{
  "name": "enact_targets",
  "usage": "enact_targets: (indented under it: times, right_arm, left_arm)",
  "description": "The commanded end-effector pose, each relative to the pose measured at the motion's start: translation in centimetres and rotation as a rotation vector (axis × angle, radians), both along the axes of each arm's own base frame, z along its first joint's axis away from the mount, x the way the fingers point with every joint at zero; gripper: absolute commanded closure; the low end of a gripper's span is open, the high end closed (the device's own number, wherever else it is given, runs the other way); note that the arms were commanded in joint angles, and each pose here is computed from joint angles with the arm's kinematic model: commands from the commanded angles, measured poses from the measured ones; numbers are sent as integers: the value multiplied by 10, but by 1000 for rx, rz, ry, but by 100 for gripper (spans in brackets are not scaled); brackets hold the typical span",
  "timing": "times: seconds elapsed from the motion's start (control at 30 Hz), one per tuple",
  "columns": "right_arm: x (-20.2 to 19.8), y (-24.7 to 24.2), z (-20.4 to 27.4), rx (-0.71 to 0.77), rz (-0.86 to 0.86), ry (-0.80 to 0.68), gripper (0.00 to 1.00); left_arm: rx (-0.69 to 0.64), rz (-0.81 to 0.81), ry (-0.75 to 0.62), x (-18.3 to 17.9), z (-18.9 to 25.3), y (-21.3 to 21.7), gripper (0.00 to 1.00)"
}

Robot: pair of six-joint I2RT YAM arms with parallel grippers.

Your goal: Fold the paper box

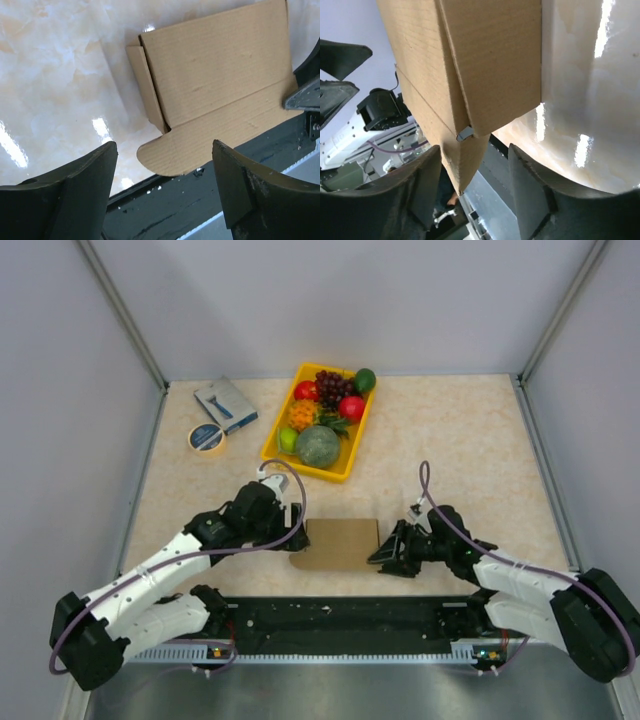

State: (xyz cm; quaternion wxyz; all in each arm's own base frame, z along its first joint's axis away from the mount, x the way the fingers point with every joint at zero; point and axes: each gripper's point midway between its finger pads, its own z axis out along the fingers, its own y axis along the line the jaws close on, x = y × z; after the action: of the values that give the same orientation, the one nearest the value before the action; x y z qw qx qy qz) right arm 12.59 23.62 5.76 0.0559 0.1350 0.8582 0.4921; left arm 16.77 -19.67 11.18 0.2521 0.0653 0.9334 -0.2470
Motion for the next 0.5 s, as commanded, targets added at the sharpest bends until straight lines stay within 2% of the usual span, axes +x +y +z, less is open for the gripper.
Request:
enact_targets:
  times: [0.0,0.07,0.13,0.33,0.47]
  right_arm:
    - [12,-3,22,-79,65,-151,38]
    - [19,-8,30,-131,94,-241,31]
    - [15,-14,26,-189,145,-268,27]
    - [29,-15,19,-292,251,-316,25]
    - [38,-9,16,-302,289,-326,25]
  left_arm:
    - [-9,-55,72,-20,6,0,20]
    - [-30,-78,98,-27,6,-3,22]
    - [-67,-100,116,-32,8,-8,22]
    - [-102,-135,160,-39,8,-17,22]
    - [-93,-129,142,-33,9,-19,25]
